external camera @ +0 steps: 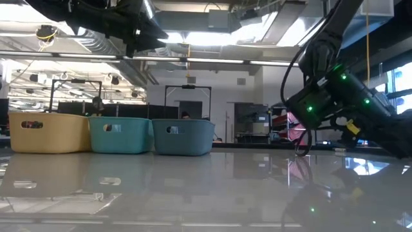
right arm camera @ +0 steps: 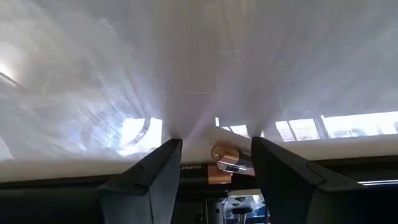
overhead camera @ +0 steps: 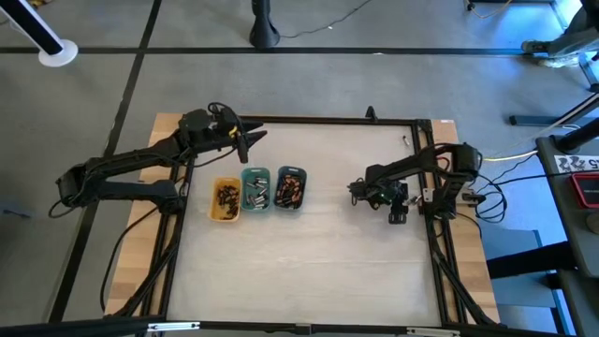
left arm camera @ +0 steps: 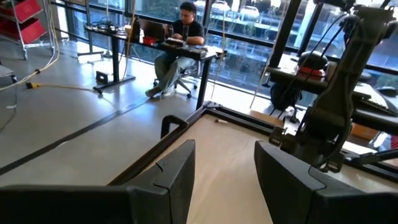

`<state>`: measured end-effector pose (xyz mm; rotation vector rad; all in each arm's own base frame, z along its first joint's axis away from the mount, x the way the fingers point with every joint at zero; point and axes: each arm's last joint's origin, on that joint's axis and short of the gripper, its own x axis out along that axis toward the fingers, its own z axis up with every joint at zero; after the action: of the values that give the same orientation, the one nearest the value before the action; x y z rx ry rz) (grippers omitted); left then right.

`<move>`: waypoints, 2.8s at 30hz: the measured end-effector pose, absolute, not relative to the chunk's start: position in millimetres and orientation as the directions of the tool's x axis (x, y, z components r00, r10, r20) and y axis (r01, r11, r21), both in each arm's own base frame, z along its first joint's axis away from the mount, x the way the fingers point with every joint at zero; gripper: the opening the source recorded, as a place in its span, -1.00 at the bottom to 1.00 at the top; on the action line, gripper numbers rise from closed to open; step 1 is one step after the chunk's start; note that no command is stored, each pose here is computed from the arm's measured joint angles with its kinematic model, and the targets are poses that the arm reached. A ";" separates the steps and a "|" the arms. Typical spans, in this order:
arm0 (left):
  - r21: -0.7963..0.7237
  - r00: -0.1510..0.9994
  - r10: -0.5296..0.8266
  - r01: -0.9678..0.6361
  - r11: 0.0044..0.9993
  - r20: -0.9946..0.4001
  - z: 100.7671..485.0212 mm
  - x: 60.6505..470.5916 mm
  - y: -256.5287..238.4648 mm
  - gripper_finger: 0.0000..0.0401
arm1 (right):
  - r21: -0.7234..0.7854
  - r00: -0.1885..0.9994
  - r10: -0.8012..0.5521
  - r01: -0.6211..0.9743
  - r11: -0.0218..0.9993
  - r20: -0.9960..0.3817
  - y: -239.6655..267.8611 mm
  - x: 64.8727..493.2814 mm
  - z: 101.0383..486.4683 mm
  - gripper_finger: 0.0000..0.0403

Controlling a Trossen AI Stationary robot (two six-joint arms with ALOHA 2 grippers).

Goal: Sort batteries
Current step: Put the small black battery into the yellow bin

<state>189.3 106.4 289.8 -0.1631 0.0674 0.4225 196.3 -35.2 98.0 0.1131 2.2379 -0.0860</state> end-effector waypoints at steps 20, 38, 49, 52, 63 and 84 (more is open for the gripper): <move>-0.220 0.913 0.401 -0.409 0.886 -0.081 297.1 189.9 106.7 -0.23 | 0.145 -0.675 -0.016 -0.182 0.973 -0.738 -36.9 193.0 93.5 -0.02; -0.246 0.914 0.398 -0.405 0.881 -0.077 297.9 189.6 105.9 -0.23 | 0.173 -0.661 -0.053 -0.272 0.947 -0.748 -37.5 190.1 89.6 -0.77; -0.238 0.914 0.398 -0.405 0.883 -0.077 297.8 189.6 105.9 -0.23 | 0.141 -0.547 -0.003 -0.221 0.965 -0.837 -42.7 229.4 108.1 -0.82; -0.240 0.914 0.398 -0.405 0.882 -0.078 297.8 189.6 105.9 -0.23 | 0.131 -0.478 0.022 -0.196 0.972 -0.878 -44.3 244.6 115.6 -0.79; -0.285 0.915 0.396 -0.401 0.871 -0.078 297.8 189.7 105.8 -0.23 | 0.193 -0.309 0.163 -0.069 0.979 -0.937 -57.4 268.3 130.9 -0.89; -0.311 0.915 0.395 -0.399 0.863 -0.078 297.7 189.7 105.8 -0.23 | 0.183 -0.001 0.185 0.131 0.974 -0.983 -105.7 255.3 173.1 -0.90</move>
<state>189.7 105.8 297.7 -0.3282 0.0119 0.4166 255.3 -105.7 173.1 0.2490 1.5769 0.0432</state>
